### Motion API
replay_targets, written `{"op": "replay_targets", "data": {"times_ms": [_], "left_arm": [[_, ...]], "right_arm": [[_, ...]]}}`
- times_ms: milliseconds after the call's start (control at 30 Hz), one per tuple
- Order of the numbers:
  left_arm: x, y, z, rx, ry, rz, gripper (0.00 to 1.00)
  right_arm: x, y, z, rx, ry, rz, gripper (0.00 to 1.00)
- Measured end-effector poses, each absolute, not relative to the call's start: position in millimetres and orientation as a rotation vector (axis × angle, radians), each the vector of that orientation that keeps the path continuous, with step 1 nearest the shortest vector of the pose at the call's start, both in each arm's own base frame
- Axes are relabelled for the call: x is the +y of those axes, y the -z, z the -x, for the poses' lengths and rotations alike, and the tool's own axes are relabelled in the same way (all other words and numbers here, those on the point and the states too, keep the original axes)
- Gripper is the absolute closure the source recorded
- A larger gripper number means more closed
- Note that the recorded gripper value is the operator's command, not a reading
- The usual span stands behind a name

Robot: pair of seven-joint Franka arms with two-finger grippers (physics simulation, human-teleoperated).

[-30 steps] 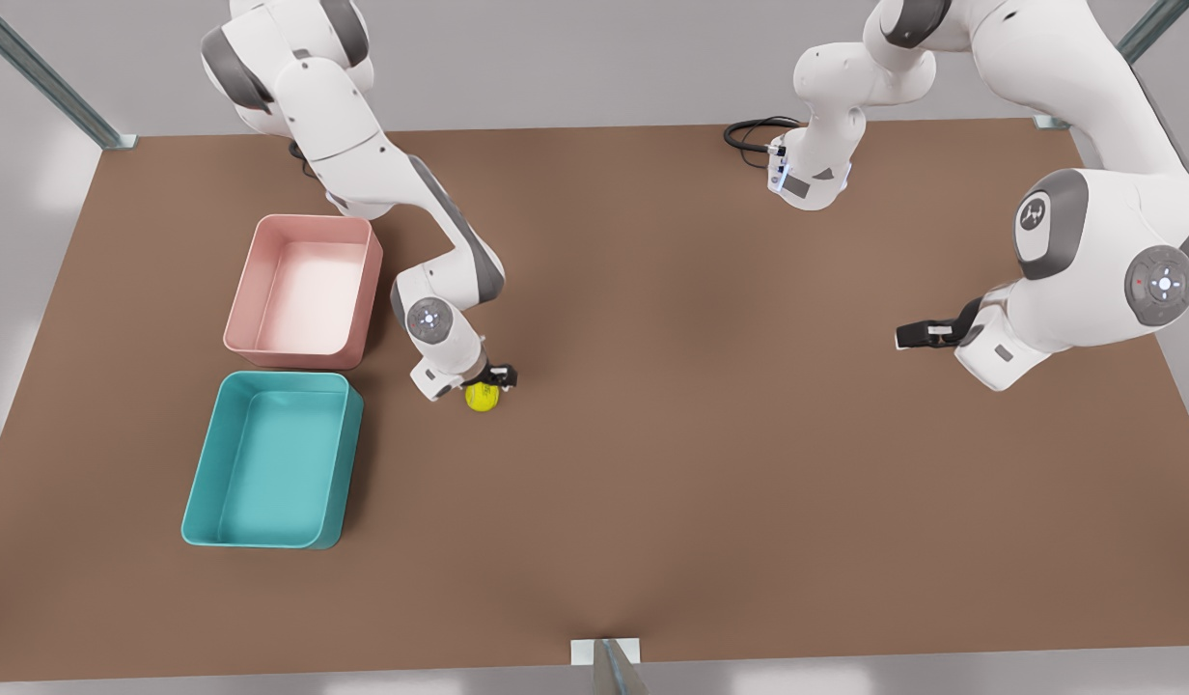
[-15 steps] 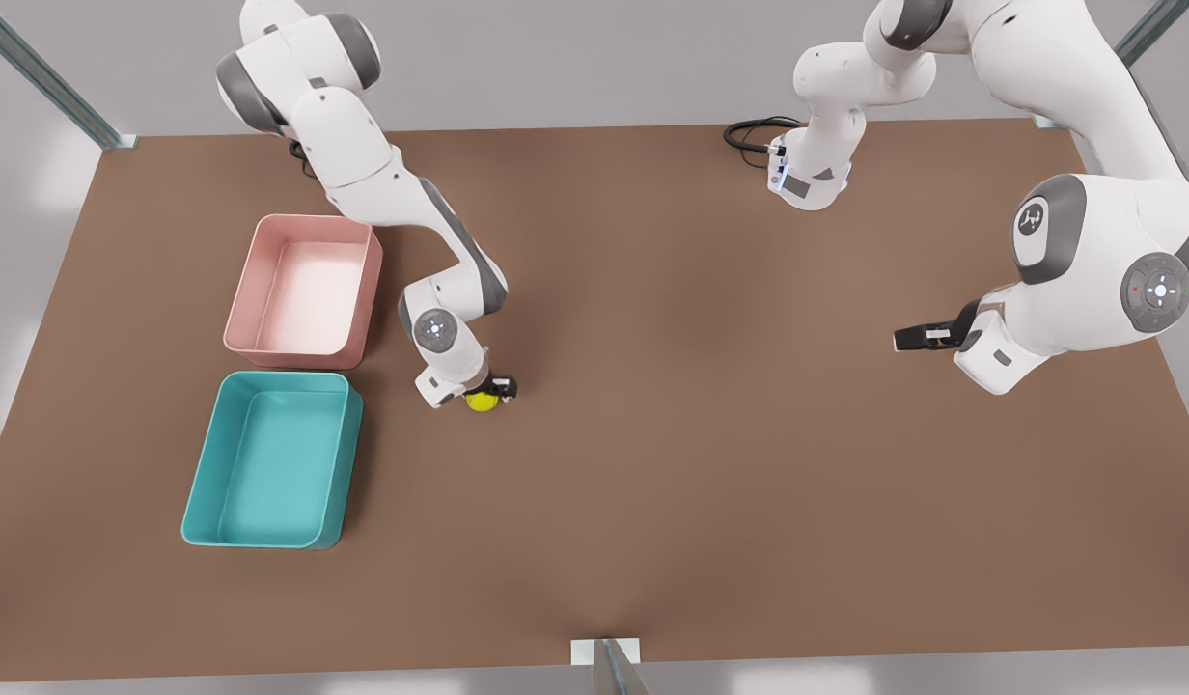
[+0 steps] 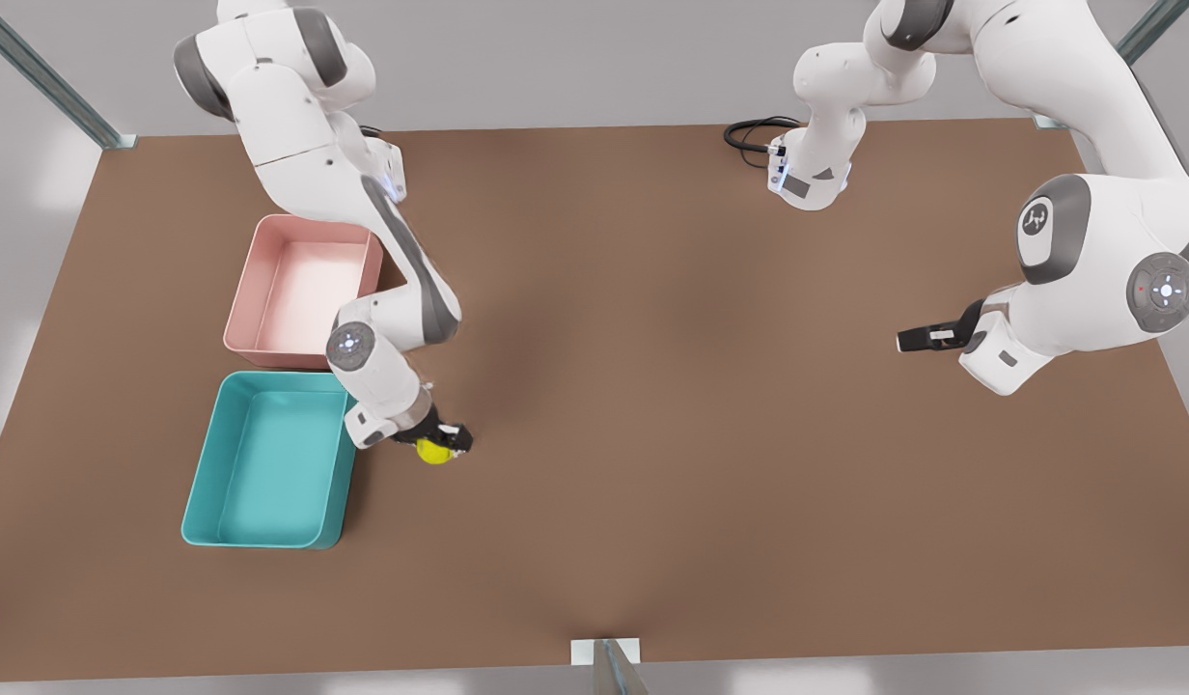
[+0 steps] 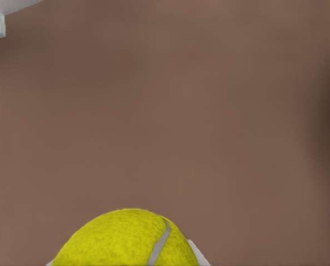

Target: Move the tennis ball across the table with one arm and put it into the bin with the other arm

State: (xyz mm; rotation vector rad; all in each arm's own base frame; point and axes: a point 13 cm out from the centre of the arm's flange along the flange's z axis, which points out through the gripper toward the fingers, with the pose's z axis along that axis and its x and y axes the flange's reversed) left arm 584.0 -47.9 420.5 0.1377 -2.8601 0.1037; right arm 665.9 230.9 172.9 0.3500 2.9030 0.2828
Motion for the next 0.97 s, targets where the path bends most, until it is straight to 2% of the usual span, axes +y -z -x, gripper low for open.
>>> {"op": "replay_targets", "data": {"times_ms": [67, 133, 200, 267, 300, 333, 500, 600, 667, 733, 800, 833, 900, 967], "left_arm": [[-47, -421, -584, -2.86, -0.104, -0.141, 0.0], [-45, -419, -584, -2.857, -0.104, -0.147, 0.0], [-45, -418, -584, -2.854, -0.103, -0.149, 0.0], [-45, -417, -584, -2.852, -0.103, -0.15, 0.0], [-45, -416, -584, -2.851, -0.103, -0.151, 0.0], [-45, -416, -584, -2.851, -0.103, -0.152, 0.0], [-45, -417, -585, -2.852, -0.102, -0.154, 0.0], [-45, -417, -585, -2.851, -0.103, -0.155, 0.0], [-46, -418, -584, -2.854, -0.103, -0.154, 0.0], [-46, -421, -582, -2.851, -0.102, -0.153, 0.0], [-46, -423, -580, -2.846, -0.102, -0.151, 0.0], [-47, -424, -579, -2.841, -0.101, -0.15, 0.0], [-48, -423, -577, -2.833, -0.1, -0.148, 0.0], [-47, -423, -575, -2.825, -0.099, -0.147, 0.0]], "right_arm": [[156, -199, -690, 2.899, -0.259, -0.426, 0.49], [61, -203, -696, 2.918, -0.221, -0.533, 0.49], [-28, -195, -685, 2.957, -0.142, -0.596, 0.49], [-81, -172, -664, 3.033, -0.06, -0.587, 0.49], [-90, -160, -651, 3.08, -0.039, -0.56, 0.45], [-93, -150, -641, 3.126, -0.025, -0.522, 0.0], [-91, -128, -615, 3.254, 0.012, -0.337, 0.0], [-89, -134, -618, 3.266, 0.002, -0.245, 0.0], [-76, -184, -657, 3.198, -0.016, -0.173, 0.0], [-46, -269, -701, 3.115, 0.001, -0.06, 0.0], [-29, -356, -720, 3.054, 0.045, 0.02, 0.0], [-24, -395, -713, 3.045, 0.068, 0.05, 0.0], [-22, -458, -664, 3.061, 0.072, 0.064, 0.0], [-28, -474, -627, 3.114, 0.064, 0.052, 0.0]]}}
